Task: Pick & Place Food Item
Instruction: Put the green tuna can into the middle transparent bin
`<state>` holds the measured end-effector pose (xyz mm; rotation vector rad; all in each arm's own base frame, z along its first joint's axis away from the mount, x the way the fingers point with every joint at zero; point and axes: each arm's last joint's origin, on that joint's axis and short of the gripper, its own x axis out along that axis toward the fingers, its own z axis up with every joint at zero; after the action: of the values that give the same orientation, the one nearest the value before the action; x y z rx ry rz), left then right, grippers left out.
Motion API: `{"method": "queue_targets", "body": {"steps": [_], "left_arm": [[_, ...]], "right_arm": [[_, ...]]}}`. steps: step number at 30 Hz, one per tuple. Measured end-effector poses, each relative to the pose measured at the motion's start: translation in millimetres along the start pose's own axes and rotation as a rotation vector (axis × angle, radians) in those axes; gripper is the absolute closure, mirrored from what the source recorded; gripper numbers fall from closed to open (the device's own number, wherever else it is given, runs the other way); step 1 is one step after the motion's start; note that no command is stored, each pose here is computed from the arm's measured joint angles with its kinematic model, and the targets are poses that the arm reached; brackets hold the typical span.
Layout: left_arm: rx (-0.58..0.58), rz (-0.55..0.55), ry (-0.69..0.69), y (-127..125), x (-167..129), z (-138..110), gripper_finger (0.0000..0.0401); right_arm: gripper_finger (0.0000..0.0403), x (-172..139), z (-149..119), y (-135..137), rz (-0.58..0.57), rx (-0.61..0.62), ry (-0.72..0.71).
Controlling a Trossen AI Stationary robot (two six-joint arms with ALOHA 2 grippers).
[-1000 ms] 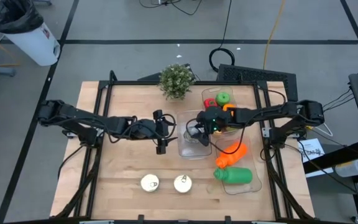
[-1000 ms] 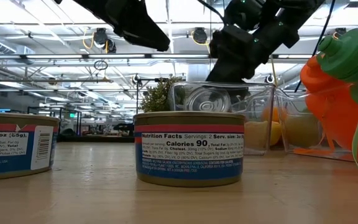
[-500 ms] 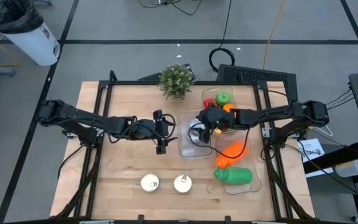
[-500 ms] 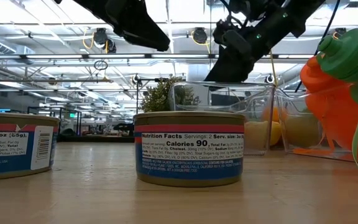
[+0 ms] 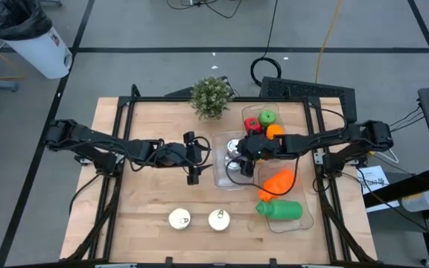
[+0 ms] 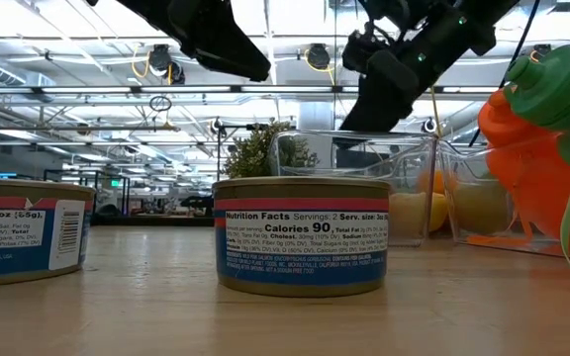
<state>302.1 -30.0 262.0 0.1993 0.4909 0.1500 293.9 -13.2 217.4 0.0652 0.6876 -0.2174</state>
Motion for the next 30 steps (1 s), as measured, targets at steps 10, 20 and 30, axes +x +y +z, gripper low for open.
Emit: {"method": "queue_targets", "body": {"steps": [10, 20, 30], "left_arm": [[-0.005, 0.000, -0.001, 0, 0, 0, 0.0132], [-0.005, 0.000, -0.001, 0, 0, 0, 0.0132], [-0.005, 0.000, -0.001, 0, 0, 0, 0.0132]], "right_arm": [[0.0139, 19, -12, 0, -0.062, -0.145, 0.086], [0.0258, 22, -15, 0, -0.063, -0.157, 0.101], [0.0362, 27, -18, 0, -0.059, -0.235, 0.125]]}}
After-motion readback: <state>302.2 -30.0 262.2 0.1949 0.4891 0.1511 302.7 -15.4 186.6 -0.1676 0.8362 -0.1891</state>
